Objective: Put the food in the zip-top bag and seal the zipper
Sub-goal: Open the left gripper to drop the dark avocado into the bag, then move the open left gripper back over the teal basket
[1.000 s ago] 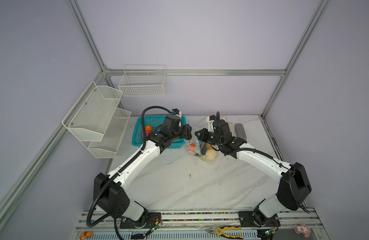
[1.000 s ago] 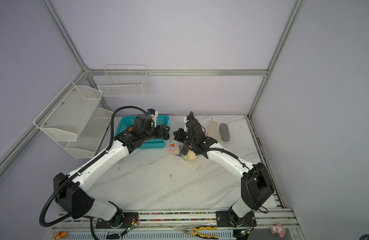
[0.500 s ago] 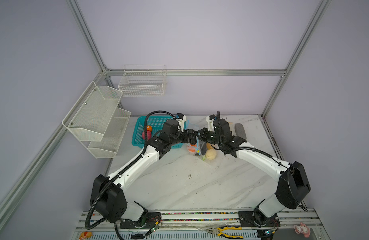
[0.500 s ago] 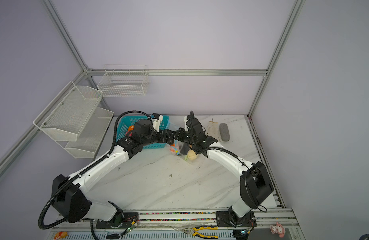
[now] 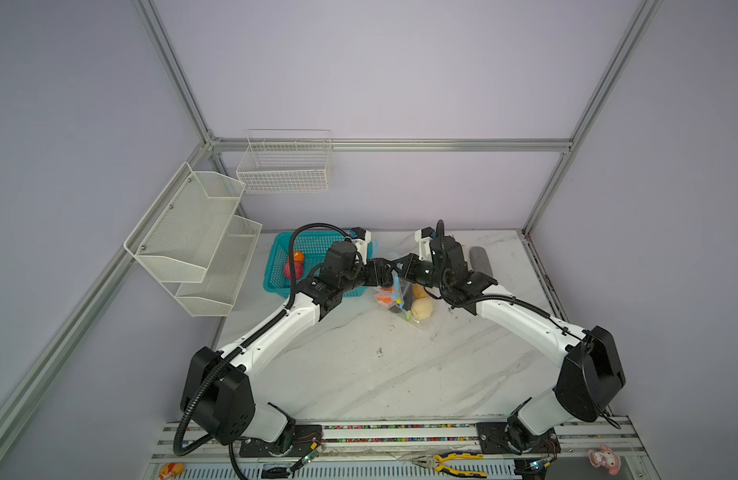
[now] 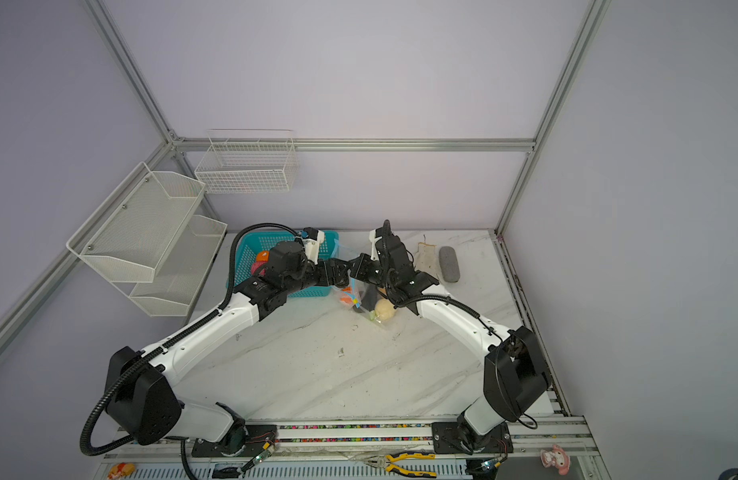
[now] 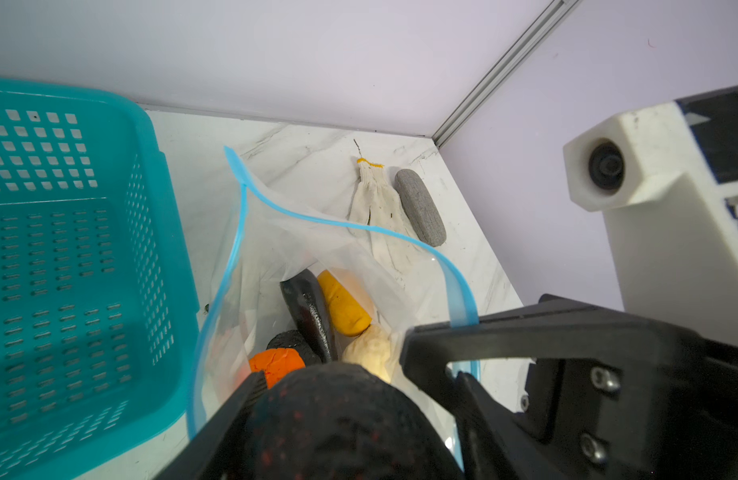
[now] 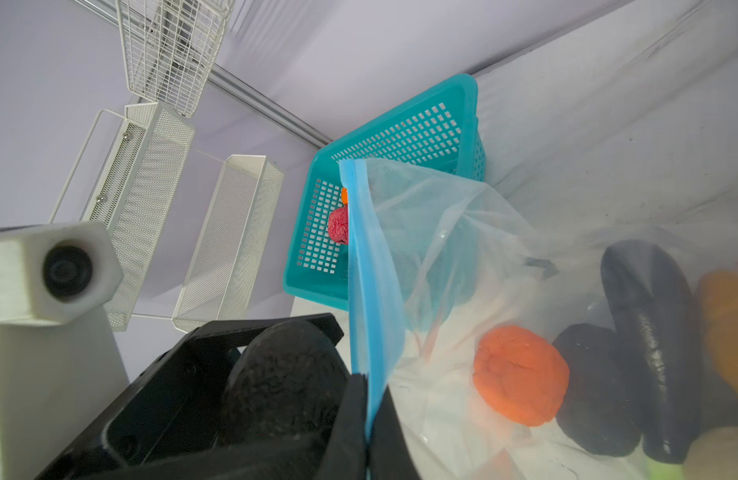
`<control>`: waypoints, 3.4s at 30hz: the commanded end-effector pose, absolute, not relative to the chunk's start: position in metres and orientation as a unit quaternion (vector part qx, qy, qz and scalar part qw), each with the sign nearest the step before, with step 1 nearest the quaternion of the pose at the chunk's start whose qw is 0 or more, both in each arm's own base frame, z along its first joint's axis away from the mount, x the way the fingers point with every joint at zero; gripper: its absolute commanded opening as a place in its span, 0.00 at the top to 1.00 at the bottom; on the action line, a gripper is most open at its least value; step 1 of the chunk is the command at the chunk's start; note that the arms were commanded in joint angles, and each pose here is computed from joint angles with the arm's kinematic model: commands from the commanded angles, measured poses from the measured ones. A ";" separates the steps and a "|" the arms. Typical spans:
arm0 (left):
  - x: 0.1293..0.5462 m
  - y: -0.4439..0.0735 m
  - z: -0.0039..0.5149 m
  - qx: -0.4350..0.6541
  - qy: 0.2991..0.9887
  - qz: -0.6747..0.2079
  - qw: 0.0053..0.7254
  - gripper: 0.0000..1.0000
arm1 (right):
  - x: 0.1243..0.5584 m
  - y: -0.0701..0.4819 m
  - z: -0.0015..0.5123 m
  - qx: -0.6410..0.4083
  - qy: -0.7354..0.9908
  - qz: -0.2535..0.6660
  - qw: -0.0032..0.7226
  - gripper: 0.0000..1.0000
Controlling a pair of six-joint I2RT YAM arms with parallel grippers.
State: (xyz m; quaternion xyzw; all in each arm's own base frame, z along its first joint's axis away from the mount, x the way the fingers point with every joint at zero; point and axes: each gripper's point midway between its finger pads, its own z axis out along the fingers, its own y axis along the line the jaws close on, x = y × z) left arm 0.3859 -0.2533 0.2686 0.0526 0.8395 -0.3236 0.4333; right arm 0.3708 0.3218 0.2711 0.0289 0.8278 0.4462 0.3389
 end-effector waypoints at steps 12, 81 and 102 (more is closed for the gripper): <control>0.397 -0.244 0.251 0.017 0.843 -0.317 0.434 0.57 | 0.368 0.322 0.302 0.020 0.802 0.476 0.361 1.00; 0.416 -0.149 0.255 -0.041 0.900 -0.138 0.411 0.24 | 0.367 0.314 0.293 0.027 0.805 0.467 0.365 1.00; 0.441 -0.093 0.194 -0.084 0.947 0.000 0.310 0.09 | 0.364 0.322 0.254 -0.006 0.817 0.461 0.348 1.00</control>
